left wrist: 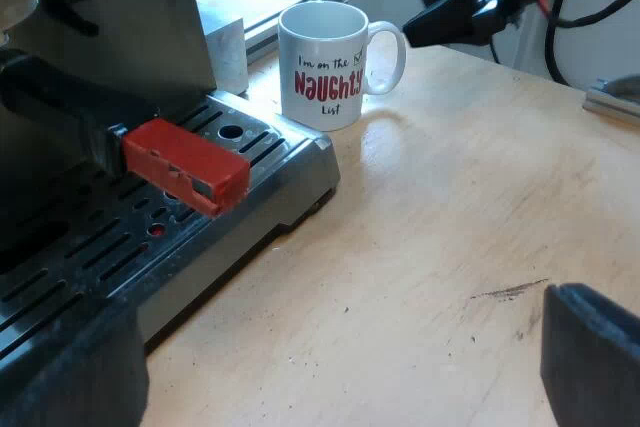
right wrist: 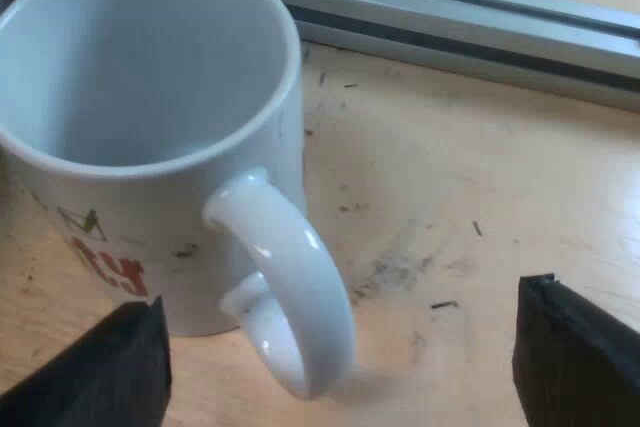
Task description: Place mug into machine
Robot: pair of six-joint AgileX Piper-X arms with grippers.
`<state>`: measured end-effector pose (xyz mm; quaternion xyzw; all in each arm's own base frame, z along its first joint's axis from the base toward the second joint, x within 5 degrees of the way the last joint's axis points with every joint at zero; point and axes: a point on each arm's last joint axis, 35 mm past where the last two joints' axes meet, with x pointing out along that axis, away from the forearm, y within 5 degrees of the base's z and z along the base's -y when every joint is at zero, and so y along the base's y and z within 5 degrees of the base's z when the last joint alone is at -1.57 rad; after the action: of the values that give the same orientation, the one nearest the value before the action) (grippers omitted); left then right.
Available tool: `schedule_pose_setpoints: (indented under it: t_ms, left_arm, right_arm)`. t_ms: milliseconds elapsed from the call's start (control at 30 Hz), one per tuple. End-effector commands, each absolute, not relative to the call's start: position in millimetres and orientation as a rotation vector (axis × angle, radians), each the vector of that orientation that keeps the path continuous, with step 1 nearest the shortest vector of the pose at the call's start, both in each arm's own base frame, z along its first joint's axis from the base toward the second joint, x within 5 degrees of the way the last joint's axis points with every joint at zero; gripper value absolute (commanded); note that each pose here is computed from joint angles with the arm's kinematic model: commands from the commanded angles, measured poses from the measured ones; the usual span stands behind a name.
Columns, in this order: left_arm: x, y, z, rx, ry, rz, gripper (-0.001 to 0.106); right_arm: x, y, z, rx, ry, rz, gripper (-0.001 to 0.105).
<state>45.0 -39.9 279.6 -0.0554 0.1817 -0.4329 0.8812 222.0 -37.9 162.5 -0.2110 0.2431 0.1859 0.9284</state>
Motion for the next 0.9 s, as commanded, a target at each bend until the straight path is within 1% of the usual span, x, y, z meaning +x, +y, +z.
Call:
schedule_pose_setpoints:
  t_ms: [33, 100, 167, 300, 467, 633, 700, 733, 800, 833, 900]
  left_arm:
    - [47, -42, 280, -0.116, 0.383, -0.912, 0.081]
    - [49, -42, 279, -0.116, 0.397, -0.911, 0.081]
    - [51, -44, 278, -0.116, 0.413, -0.909, 0.081]
    - [56, -46, 276, -0.116, 0.451, -0.904, 0.081]
    - [59, -46, 275, -0.113, 0.462, -0.883, 0.081]
    - [59, -46, 275, -0.109, 0.46, -0.863, 0.081]
    - [59, -46, 275, -0.109, 0.46, -0.863, 0.081]
    - [59, -46, 275, -0.109, 0.46, -0.863, 0.081]
    - [59, -46, 275, -0.109, 0.46, -0.863, 0.081]
    - [59, -46, 275, -0.109, 0.46, -0.863, 0.081]
    - [59, -46, 275, -0.109, 0.46, -0.863, 0.081]
  right_arm:
    - [227, -39, 158, -0.435, 0.47, 0.419, 0.071]
    - [231, -39, 150, -0.424, 0.469, 0.442, 0.071]
    - [235, -39, 144, -0.43, 0.458, 0.457, 0.071]
    - [241, -39, 135, -0.418, 0.436, 0.493, 0.071]
    - [245, -40, 128, -0.425, 0.425, 0.528, 0.071]
    - [253, -40, 126, -0.409, 0.412, 0.566, 0.071]
    - [256, -40, 125, -0.399, 0.406, 0.584, 0.063]
    - [256, -40, 125, -0.399, 0.405, 0.585, 0.063]
    - [256, -40, 124, -0.389, 0.41, 0.584, 0.049]
    - [256, -40, 125, -0.387, 0.41, 0.583, 0.045]
    - [256, -38, 124, -0.379, 0.408, 0.597, 0.025]
